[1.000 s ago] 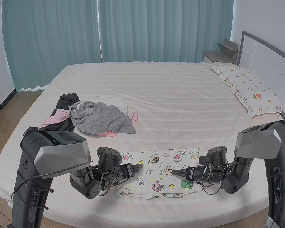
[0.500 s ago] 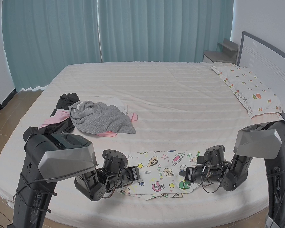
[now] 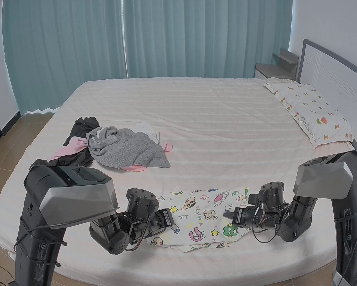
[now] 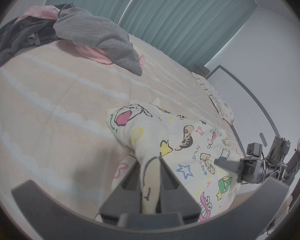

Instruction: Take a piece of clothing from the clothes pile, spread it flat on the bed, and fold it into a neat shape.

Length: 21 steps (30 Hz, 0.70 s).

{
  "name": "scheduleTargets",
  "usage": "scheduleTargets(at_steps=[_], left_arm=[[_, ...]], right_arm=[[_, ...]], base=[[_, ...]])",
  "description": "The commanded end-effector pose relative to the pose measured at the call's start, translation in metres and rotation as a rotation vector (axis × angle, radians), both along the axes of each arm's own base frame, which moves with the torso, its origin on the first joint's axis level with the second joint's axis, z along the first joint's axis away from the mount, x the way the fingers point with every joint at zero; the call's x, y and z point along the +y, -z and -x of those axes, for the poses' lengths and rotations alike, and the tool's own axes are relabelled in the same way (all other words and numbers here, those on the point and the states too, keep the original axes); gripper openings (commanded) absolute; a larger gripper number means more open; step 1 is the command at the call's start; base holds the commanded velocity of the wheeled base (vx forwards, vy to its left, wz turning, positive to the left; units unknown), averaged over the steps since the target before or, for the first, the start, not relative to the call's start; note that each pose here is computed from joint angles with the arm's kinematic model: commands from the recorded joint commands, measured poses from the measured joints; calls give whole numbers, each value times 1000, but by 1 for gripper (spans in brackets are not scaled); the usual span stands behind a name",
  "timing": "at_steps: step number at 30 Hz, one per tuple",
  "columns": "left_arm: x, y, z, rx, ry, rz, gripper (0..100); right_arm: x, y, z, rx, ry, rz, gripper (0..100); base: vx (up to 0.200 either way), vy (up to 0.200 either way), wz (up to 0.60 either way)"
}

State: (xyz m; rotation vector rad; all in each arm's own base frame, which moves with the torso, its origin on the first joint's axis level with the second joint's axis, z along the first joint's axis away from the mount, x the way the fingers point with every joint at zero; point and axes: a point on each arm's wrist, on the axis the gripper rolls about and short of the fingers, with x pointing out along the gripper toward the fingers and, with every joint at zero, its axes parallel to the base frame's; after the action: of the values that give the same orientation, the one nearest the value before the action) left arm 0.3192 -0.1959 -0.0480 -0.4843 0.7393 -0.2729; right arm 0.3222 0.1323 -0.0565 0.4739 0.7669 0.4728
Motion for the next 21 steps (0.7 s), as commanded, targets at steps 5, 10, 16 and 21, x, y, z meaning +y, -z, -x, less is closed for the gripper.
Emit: scheduleTargets(at_steps=[5,10,16,21], left_arm=[[5,-14,5,-16,-3,3,0],[5,-15,5,-22,0,5,0],[4,-15,3,-27,0,18,0],[3,-16,2,-33,0,22,0]], right_arm=[[-1,0,2,2,7,-2,0],[-1,0,2,3,7,-3,0],[-1,1,0,0,10,-4,0],[-2,1,-2,0,15,-4,0]], base=[[-200,0,0],[-160,0,0],[0,0,0],[0,0,0]])
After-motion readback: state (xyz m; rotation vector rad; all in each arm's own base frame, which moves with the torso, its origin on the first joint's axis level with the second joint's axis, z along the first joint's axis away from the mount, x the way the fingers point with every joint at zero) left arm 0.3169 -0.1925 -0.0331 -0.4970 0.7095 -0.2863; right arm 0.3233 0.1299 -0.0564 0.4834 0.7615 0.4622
